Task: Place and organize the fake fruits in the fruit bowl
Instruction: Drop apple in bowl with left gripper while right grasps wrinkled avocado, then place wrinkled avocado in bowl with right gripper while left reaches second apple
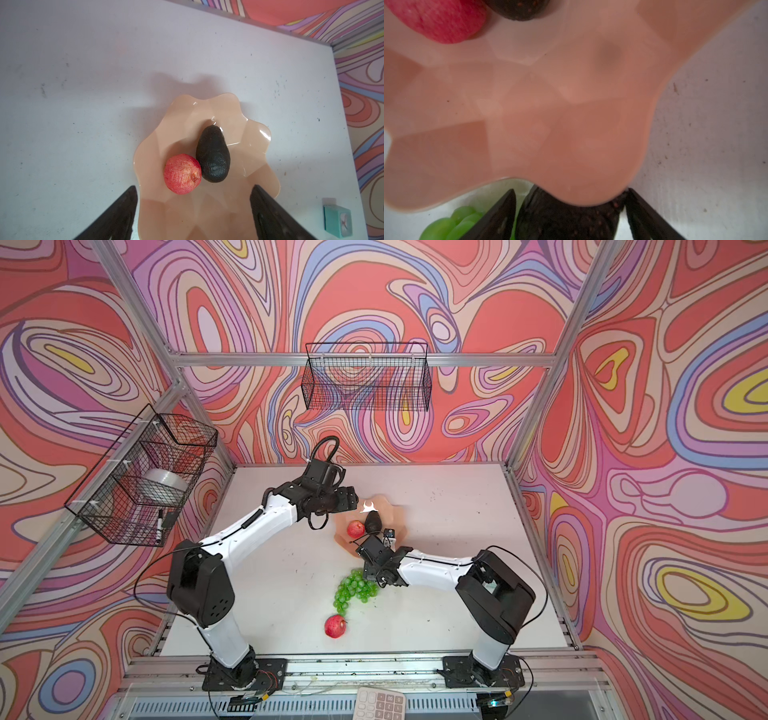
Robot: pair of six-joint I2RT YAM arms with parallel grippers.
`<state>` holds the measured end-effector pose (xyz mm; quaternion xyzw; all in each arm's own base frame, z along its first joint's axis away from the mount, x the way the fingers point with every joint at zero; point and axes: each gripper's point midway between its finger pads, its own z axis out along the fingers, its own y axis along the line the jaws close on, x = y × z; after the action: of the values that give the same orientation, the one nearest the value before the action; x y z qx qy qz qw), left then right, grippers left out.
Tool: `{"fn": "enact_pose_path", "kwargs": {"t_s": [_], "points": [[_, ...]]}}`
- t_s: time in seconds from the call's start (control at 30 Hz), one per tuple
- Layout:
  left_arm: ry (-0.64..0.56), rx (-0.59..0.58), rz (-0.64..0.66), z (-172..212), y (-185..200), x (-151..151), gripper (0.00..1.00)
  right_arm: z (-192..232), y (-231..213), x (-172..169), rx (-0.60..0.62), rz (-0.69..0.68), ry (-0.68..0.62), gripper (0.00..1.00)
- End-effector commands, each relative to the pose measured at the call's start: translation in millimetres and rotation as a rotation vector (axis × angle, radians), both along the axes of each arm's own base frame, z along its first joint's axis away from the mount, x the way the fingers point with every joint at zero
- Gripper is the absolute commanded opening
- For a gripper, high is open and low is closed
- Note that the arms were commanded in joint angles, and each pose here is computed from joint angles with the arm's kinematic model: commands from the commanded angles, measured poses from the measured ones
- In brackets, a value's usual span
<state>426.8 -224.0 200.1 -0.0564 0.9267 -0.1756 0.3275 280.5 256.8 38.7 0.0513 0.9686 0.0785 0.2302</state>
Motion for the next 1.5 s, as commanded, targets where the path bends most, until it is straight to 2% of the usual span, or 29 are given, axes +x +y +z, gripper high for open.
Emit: {"fn": "enact_pose_path", "kwargs": {"t_s": [0.0, 0.17, 0.27, 0.43, 0.57, 0.7, 0.8, 0.97, 1.1, 1.3, 1.47], "points": [[-0.094, -0.036, 0.096, 25.9, 23.1, 0.1, 0.87, -2.7, -11.1, -0.2, -0.061, -0.039, -0.005, 0.78], [-0.164, -0.049, 0.153, 49.6, 49.6, -15.4, 0.88, -4.1, -21.3, -3.6, -0.086, -0.065, -0.008, 0.6], [-0.201, -0.042, 0.174, 60.7, 63.7, -26.4, 0.9, -1.8, -31.3, -7.3, -0.109, -0.081, -0.01, 0.53], [-0.239, -0.011, 0.212, 70.4, 88.8, -49.0, 0.92, 18.1, -61.9, -22.8, -0.161, -0.105, -0.025, 0.49], [-0.252, 0.029, 0.244, 69.1, 109.6, -70.6, 0.94, 65.6, -82.9, -27.3, -0.183, -0.101, -0.098, 0.47], [-0.274, 0.049, 0.283, 67.1, 129.1, -91.6, 0.95, 126.2, -77.9, -2.6, -0.213, -0.048, -0.236, 0.47], [-0.281, 0.051, 0.289, 65.2, 138.3, -107.8, 0.96, 146.7, -54.9, 28.6, -0.19, 0.022, -0.281, 0.47], [-0.246, 0.038, 0.255, 57.4, 145.0, -139.2, 0.96, 135.8, -19.4, 84.8, -0.159, 0.094, -0.281, 0.46], [-0.216, 0.023, 0.222, 51.1, 149.4, -166.3, 0.95, 107.1, -1.4, 111.3, -0.153, 0.13, -0.241, 0.46], [-0.191, -0.011, 0.166, 45.8, 150.6, -196.7, 0.94, 70.9, -5.1, 127.9, -0.164, 0.126, -0.181, 0.46], [-0.078, -0.024, 0.108, 26.3, 139.7, -208.3, 0.92, 49.8, -1.3, 129.0, -0.159, 0.134, -0.146, 0.46]]}}
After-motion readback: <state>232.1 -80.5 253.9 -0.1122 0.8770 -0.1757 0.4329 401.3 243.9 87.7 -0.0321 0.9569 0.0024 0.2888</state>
